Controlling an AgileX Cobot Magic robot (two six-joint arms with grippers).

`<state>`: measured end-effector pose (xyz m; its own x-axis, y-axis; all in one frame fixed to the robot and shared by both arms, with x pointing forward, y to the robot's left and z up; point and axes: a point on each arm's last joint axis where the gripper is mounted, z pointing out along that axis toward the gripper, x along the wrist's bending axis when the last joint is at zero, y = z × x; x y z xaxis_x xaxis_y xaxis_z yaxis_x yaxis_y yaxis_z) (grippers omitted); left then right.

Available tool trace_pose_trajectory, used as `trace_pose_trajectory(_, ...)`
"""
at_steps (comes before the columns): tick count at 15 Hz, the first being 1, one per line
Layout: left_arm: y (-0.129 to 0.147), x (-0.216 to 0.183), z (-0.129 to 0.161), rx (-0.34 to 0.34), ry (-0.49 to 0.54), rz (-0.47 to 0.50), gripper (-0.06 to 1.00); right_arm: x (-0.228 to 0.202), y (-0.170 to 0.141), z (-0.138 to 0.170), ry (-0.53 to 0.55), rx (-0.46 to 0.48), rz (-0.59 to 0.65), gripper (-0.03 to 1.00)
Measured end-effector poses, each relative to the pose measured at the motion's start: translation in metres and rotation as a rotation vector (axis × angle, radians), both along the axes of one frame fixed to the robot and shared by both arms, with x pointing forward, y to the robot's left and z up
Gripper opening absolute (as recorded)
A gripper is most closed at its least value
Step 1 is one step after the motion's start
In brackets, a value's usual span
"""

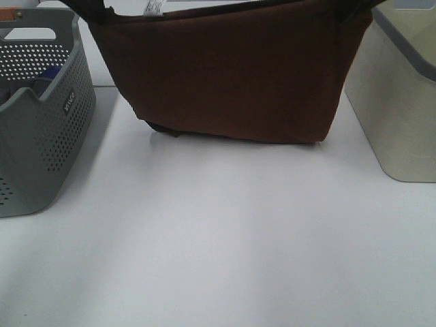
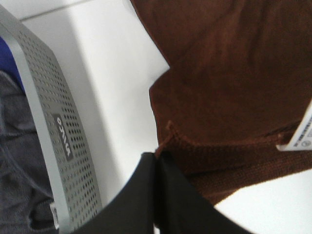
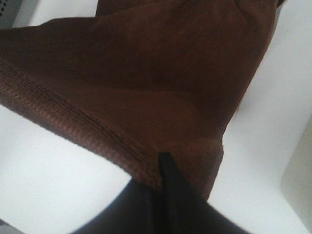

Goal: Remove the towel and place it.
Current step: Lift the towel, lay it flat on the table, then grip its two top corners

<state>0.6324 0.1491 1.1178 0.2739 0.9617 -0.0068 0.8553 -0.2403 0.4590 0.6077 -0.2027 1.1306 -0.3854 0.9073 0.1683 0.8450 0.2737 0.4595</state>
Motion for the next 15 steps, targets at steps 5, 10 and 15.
trace_pose_trajectory(5,-0.019,-0.076,-0.039,0.105,0.172,-0.094,0.00,-0.065,-0.010,-0.030,0.158,-0.003,0.017,0.00)
trace_pose_trajectory(10,-0.015,-0.141,-0.061,0.105,0.266,-0.086,0.00,-0.122,-0.018,-0.085,0.382,-0.007,0.014,0.00)
trace_pose_trajectory(15,-0.009,-0.186,-0.091,0.080,0.404,-0.062,0.00,-0.166,-0.023,-0.124,0.552,0.008,-0.001,0.00)
